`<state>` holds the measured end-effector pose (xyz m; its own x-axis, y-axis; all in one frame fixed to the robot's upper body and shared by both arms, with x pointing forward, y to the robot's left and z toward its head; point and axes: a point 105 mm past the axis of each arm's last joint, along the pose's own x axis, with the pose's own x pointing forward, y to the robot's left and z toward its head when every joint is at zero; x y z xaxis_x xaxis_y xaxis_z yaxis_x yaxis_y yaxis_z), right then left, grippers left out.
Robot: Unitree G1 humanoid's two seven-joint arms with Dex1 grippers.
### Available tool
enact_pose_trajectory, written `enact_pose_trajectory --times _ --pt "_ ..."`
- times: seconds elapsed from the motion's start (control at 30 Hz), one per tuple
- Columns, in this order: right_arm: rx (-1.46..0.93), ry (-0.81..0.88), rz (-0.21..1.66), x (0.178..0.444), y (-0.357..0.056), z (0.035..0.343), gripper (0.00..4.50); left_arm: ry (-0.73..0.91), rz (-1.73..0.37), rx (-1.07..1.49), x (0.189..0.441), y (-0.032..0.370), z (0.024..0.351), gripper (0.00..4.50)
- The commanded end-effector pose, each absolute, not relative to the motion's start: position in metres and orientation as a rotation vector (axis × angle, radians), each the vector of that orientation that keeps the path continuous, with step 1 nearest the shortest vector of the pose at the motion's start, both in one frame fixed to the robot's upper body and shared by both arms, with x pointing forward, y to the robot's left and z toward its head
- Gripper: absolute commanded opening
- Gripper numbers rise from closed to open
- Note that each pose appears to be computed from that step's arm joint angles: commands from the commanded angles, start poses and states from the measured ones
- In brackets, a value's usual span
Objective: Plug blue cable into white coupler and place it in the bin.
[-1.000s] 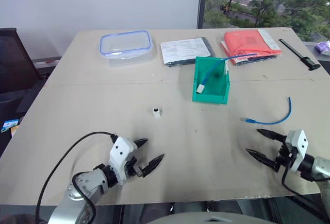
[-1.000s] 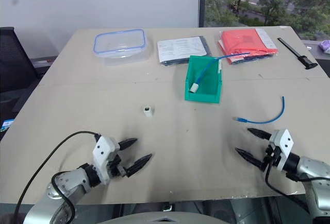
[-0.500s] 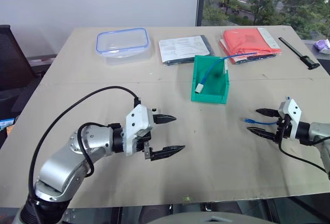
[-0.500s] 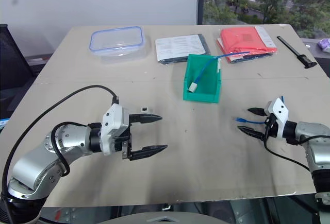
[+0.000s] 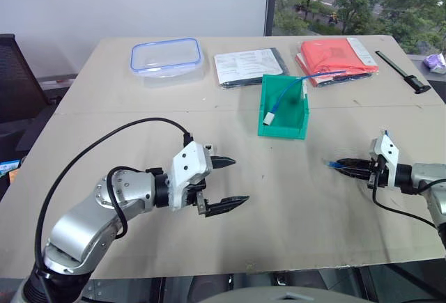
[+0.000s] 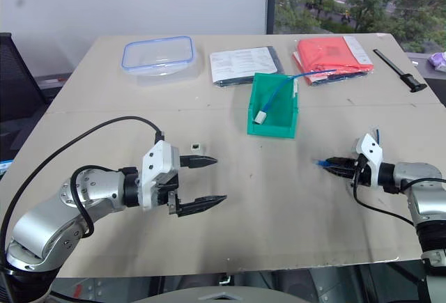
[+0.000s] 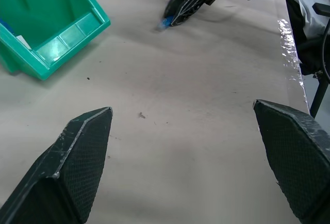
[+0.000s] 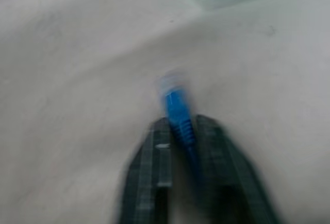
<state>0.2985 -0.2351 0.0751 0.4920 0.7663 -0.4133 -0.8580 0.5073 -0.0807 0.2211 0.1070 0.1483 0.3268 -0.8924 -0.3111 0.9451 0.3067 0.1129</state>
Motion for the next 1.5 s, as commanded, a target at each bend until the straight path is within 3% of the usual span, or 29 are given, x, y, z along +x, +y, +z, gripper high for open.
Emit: enact_pose_trajectory --times 0.03,0.23,0.53,0.73,0.8,0.87,0.9,0.97,1.03,1.07,1.1,1.27,1.5 --pt "-0.350 0.311 1.046 0.300 -0.227 0.082 0.03 0.181 -1.229 0.320 0.222 0.109 0.152 4.50" --pt "-0.388 0.239 1.150 0.306 -0.189 0.095 0.03 0.197 -1.210 0.360 0.227 0.123 0.150 4.50" --pt "-0.504 0.133 1.454 0.302 -0.084 0.102 0.03 0.242 -1.210 0.420 0.232 0.133 0.140 4.50" --pt "-0.511 0.150 1.440 0.308 -0.063 0.097 0.03 0.272 -1.202 0.469 0.242 0.129 0.127 4.50" --pt "-0.491 0.167 1.415 0.308 -0.069 0.094 0.79 0.270 -1.203 0.466 0.248 0.126 0.125 4.50" --pt "-0.448 0.157 1.370 0.308 -0.076 0.099 0.90 0.273 -1.199 0.467 0.257 0.121 0.120 4.50" --pt "-0.417 0.149 1.358 0.305 -0.081 0.102 1.62 0.274 -1.203 0.475 0.262 0.119 0.117 4.50" --pt "-0.350 0.130 1.337 0.298 -0.088 0.111 2.08 0.281 -1.210 0.464 0.271 0.112 0.113 4.50" --pt "-0.279 0.111 1.315 0.290 -0.094 0.118 3.10 0.293 -1.225 0.462 0.278 0.106 0.110 4.50" --pt "-0.242 0.107 1.303 0.284 -0.098 0.121 3.18 0.301 -1.238 0.478 0.282 0.104 0.108 4.50" --pt "-0.216 0.112 1.294 0.278 -0.102 0.122 3.91 0.313 -1.251 0.492 0.284 0.102 0.106 4.50" --pt "-0.122 0.114 1.204 0.249 -0.129 0.115 3.91 0.327 -1.302 0.523 0.297 0.089 0.100 4.50" --pt "-0.122 0.108 1.083 0.230 -0.155 0.107 3.91 0.361 -1.352 0.576 0.300 0.079 0.091 4.50"
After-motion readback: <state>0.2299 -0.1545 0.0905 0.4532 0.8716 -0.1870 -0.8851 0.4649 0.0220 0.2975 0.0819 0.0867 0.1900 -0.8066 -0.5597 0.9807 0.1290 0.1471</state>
